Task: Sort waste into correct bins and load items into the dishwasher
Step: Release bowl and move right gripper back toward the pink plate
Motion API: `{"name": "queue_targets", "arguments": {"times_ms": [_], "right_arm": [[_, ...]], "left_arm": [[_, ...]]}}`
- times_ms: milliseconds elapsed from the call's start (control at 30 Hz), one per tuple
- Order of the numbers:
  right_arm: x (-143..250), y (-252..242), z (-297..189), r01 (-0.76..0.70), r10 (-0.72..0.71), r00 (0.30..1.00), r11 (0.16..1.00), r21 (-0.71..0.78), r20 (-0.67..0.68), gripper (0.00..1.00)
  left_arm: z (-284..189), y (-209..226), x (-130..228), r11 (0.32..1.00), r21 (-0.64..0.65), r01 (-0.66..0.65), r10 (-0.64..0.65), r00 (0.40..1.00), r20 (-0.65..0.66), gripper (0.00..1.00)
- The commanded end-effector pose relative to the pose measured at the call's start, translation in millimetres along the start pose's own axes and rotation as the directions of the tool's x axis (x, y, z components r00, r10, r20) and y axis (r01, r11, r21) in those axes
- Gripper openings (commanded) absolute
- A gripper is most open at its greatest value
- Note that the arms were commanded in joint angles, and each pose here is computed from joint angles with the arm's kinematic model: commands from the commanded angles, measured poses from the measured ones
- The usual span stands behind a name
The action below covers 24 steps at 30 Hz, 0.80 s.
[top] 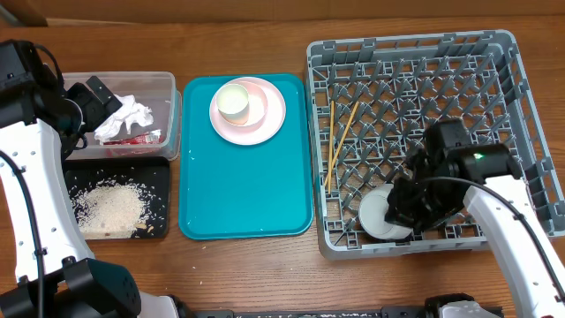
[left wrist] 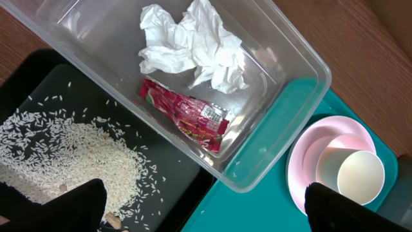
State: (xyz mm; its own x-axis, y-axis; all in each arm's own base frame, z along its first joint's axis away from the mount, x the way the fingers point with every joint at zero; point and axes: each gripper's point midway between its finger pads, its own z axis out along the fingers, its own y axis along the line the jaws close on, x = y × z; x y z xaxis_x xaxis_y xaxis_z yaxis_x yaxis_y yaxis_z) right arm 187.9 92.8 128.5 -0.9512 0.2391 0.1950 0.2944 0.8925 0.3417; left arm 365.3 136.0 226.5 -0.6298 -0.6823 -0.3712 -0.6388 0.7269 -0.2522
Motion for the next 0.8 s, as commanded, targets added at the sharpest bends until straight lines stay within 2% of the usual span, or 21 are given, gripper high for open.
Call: {"name": "queue_targets", "arguments": {"times_ms": [0,100,233,300,400,500,600,633,767], "right_arm": [[-13.8,-28.2,-3.9,-0.121,0.106,0.989,0.98,0.158,0.101,0.04],[-30.6,-39.4,-15.6,-0.171,0.125,0.97,0.959,0.226,0.206,0.04],[-43.3,-26.0,-30.8,-0.146,0.094,0.961,0.971,0.19,0.26,0.05],[-47.2,-8.8,-41.2,-0.076,0.036,0.963,0.987,0.138,0.266,0.04],[-61.3,41.3,-77.5,0.11,-0.099,0.933,0.994,-0.01,0.347,0.05],[-73.9,86.5,-120.2,0.279,-0.204,0.853,0.956,-0.09,0.481,0.05],[-83.8,129.3,-157.3,0.425,-0.291,0.738,0.901,-0.085,0.609,0.1],[-87.4,158.6,-168.3,0.517,-0.352,0.664,0.853,-0.065,0.66,0.18],[-103.4,211.8,-161.5,0.611,-0.436,0.554,0.791,0.009,0.709,0.37]], "left_arm": [[-1.9,-2.8,-2.8,1.0,0.008,0.018,-0.018,1.0,0.007,1.0],[-1.9,-2.8,-2.8,1.0,0.008,0.019,-0.019,1.0,0.007,1.0],[-1.9,-2.8,-2.8,1.0,0.008,0.019,-0.019,1.0,0.007,1.0],[-1.9,-2.8,-2.8,1.0,0.008,0.018,-0.018,1.0,0.007,1.0],[-1.9,-2.8,-2.8,1.0,0.008,0.019,-0.019,1.0,0.007,1.0],[-1.9,-2.8,-2.8,1.0,0.008,0.019,-0.019,1.0,0.007,1.0],[-1.9,-2.8,-2.8,1.0,0.008,0.018,-0.018,1.0,0.007,1.0],[-1.9,-2.8,-2.8,1.0,0.008,0.018,-0.018,1.0,0.007,1.0],[-1.9,-2.8,-2.8,1.0,0.008,0.019,-0.019,1.0,0.007,1.0]]}}
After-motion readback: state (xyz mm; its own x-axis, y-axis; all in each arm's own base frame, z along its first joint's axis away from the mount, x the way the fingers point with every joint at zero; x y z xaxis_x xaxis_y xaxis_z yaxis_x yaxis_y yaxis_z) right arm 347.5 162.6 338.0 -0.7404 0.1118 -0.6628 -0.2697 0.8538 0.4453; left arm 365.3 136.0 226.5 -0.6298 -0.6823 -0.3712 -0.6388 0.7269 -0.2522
